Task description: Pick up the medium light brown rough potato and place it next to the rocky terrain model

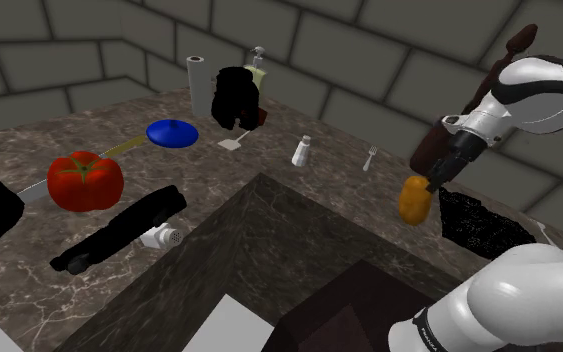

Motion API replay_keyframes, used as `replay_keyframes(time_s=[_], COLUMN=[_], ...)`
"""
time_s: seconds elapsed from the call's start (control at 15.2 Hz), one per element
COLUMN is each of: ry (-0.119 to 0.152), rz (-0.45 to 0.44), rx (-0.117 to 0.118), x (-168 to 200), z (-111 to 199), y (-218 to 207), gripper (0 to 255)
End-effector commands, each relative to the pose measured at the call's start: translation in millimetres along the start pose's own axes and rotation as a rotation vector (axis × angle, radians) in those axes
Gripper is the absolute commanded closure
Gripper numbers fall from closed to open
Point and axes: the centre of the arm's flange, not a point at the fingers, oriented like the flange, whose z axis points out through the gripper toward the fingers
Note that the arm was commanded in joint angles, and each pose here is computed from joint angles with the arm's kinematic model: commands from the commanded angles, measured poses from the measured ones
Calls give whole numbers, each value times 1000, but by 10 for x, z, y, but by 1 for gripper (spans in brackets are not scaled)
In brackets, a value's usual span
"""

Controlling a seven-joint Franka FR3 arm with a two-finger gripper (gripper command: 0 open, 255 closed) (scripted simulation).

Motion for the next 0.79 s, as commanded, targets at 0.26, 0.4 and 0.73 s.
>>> replay_keyframes(time_s=[0.26,0.4,0.73], ry=[-1,-1,-1], rz=[-1,-1,-1], rx=[0,0,0], x=[-782,-1041,-1690], z=[-137,-185,-304], y=[-39,-40,-44], gripper=[255,255,255])
